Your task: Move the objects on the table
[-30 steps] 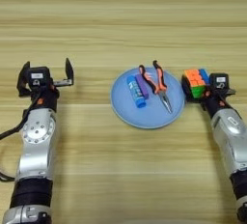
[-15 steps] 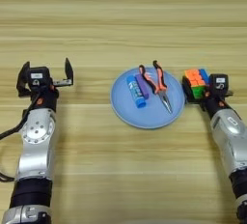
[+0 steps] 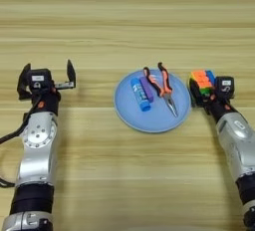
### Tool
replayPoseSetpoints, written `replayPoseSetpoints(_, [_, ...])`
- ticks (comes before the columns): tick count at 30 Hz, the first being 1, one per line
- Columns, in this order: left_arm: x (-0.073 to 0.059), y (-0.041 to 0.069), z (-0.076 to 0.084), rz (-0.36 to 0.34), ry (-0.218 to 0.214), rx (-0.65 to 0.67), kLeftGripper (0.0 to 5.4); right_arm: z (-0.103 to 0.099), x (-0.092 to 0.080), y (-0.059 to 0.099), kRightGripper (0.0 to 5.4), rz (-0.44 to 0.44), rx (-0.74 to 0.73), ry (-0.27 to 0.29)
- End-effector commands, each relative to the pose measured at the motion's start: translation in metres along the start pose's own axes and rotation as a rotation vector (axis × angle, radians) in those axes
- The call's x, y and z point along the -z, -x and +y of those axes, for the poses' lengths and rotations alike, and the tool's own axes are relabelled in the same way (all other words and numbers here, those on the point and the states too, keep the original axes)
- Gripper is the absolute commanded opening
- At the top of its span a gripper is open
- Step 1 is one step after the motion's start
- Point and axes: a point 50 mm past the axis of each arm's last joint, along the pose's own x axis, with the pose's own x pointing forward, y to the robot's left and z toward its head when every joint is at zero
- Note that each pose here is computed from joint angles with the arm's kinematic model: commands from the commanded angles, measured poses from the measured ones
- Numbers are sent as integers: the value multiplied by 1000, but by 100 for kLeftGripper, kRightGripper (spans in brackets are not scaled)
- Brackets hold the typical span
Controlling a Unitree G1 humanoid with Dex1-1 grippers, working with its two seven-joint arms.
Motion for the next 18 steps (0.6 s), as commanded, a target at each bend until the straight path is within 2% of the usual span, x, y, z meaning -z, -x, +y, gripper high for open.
replayPoseSetpoints(1, [-3,-3,-1,-17,-13,11,540,2,-7,-2,338,-29,1,3])
replayPoseSetpoints(9, [-3,-3,-1,-17,-12,9,540,3,-16,-2,338,-66,-4,36])
replayPoseSetpoints(13, [-3,-3,-1,-17,-12,10,540,4,-27,-2,338,-107,-7,59])
replayPoseSetpoints(18, [-3,-3,-2,-17,-12,12,540,19,-42,-3,338,-164,-60,70])
